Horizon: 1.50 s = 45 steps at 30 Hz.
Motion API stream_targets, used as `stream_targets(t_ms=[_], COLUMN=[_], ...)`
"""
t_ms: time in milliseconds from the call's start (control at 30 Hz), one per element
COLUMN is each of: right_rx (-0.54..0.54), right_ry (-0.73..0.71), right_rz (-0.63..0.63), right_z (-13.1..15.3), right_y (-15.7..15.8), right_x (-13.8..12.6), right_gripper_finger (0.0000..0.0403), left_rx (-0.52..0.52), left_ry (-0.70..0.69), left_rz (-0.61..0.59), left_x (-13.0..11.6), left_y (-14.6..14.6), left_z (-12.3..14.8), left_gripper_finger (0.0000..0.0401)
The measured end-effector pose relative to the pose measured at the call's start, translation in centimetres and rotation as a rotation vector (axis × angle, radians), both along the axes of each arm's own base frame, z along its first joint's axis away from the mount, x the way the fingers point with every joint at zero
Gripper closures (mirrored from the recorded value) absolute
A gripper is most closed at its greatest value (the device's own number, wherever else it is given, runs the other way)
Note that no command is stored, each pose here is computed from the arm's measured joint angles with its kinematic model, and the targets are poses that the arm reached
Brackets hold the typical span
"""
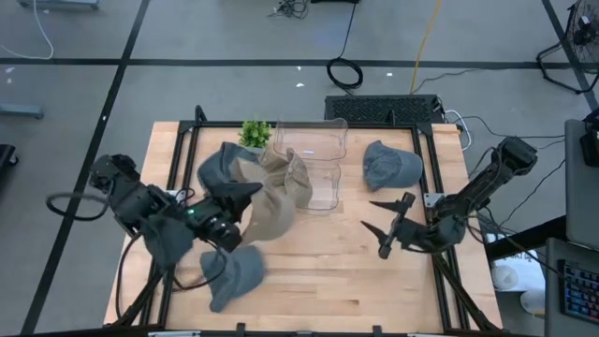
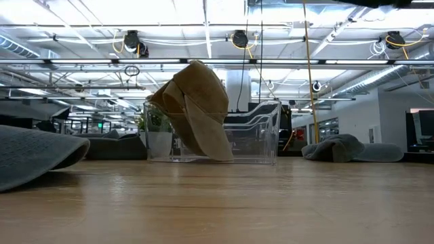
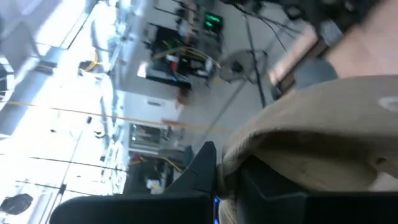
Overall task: Pick & Place hat
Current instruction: Put the brown cap into the bottom transparent bin
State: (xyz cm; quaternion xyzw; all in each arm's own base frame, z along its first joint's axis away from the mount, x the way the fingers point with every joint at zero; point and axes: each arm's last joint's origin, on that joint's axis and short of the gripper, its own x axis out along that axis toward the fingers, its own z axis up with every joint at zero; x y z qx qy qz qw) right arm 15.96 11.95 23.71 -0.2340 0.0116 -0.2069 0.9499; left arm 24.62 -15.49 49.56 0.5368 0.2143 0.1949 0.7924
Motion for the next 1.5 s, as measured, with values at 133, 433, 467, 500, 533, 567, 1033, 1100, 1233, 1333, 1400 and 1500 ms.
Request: stream_targets(t_ms=[133,433,467,500,533,567,1033,1100,1233,1333,1400,1500], right_rx=[-0.087,-0.31,-0.338,-0.36,-0.375,-0.384,-0.419,-0.411,-0.396,-0.413,-0.41,-0.407], right_ry=[0.046,0.159,0.171,0.177,0.185,0.188,0.24,0.239,0.187,0.146,0.121,0.117], right_rz=[-0.072,-0.142,-0.135,-0.124,-0.126,-0.129,-0.328,-0.354,-0.335,-0.276,-0.255,-0.266], right_z=[0.1,1.1,1.1,1.1,1.1,1.1,1.9,2.0,2.4,2.6,2.7,2.8], right_y=[-0.3,0.2,0.2,0.3,0.4,0.4,-1.3,-1.7,-2.1,-2.1,-2.2,-2.3], right_x=[1.7,5.3,5.5,5.7,5.9,6.1,6.4,6.5,6.7,6.9,7.0,6.9], right_gripper_finger=[0.0143,0.0138,0.0139,0.0141,0.0143,0.0145,0.0159,0.0161,0.0166,0.0172,0.0178,0.0196], left_rx=[0.005,-0.172,-0.186,-0.198,-0.214,-0.231,-0.304,-0.325,-0.336,-0.341,-0.353,-0.371], left_ry=[-0.076,-0.191,-0.201,-0.207,-0.219,-0.233,-0.377,-0.388,-0.388,-0.383,-0.374,-0.377], left_rz=[-0.002,0.082,0.107,0.13,0.143,0.147,0.07,0.058,0.054,0.051,0.039,0.039], left_x=[0.8,3.7,4.2,4.8,5.6,6.4,12.1,12.2,12.2,12.2,12.2,12.2], left_y=[0.0,2.9,3.3,3.7,4.2,4.6,7.1,7.2,7.1,7.1,7.0,7.0], left_z=[1.4,0.8,0.6,0.3,0.0,-0.3,-1.4,-1.4,-1.5,-1.5,-1.7,-1.8], left_gripper_finger=[0.0377,0.0377,0.0377,0.0377,0.0377,0.0377,0.0377,0.0377,0.0377,0.0377,0.0377,0.0377])
